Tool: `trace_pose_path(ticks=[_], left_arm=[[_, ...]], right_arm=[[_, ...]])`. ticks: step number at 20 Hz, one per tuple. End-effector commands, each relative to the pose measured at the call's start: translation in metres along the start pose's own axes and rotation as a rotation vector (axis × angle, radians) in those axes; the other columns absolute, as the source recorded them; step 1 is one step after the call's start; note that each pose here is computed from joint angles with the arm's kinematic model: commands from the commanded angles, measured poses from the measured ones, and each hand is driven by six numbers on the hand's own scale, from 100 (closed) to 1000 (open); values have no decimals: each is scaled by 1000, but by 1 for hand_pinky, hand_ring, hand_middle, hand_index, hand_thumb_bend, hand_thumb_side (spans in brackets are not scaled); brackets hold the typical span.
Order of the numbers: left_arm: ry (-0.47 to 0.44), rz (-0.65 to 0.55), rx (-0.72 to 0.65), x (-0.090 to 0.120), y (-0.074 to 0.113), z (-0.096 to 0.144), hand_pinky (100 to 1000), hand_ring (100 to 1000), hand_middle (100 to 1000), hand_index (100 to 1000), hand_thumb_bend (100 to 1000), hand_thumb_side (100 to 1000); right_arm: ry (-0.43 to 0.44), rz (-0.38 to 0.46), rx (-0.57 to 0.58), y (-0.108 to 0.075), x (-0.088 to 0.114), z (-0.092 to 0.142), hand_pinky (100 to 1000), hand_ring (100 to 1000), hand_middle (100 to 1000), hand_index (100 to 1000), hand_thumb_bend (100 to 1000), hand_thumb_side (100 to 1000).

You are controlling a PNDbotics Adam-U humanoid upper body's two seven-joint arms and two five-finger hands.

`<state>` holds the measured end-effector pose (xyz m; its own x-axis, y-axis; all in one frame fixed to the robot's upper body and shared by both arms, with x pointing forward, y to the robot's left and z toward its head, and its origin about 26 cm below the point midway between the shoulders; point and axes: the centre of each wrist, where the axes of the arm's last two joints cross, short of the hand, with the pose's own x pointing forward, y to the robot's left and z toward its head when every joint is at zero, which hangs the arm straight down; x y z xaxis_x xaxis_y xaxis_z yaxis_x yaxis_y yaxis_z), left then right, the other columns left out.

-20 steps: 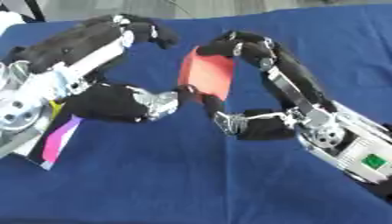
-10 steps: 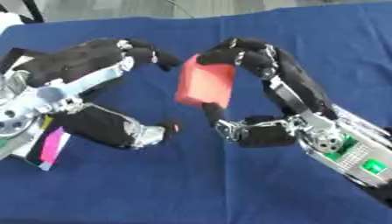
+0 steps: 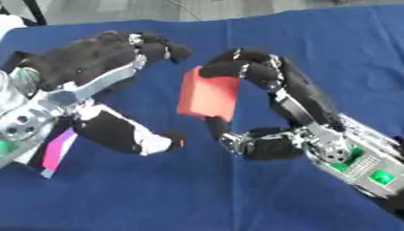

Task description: Pick up the objects with one hand, pass them to the other hand, and then place them into the box on the other side of the table.

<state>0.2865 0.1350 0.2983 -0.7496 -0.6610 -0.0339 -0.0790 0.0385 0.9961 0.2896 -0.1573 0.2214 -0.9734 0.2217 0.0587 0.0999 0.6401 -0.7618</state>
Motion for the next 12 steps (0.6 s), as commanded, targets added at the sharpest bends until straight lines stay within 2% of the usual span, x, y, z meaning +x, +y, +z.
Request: trace_pose_path(ticks=[1,9,12], left_arm=[[21,-48,8,3,6,-1,964,909,790,940,574,472],[34,-49,-37,7,5,-3,963,909,790,948,561,482],[36,-53,-35,9,6,-4,957,906,787,945,539,433]], right_arm=[[-47,23,-10,-4,2,-6,655,463,425,681,100,100],[-101,25,-34,-5,3,-8,657,468,428,679,100,100],[-116,17,-52,-5,3,-9,655,466,427,678,100,100]])
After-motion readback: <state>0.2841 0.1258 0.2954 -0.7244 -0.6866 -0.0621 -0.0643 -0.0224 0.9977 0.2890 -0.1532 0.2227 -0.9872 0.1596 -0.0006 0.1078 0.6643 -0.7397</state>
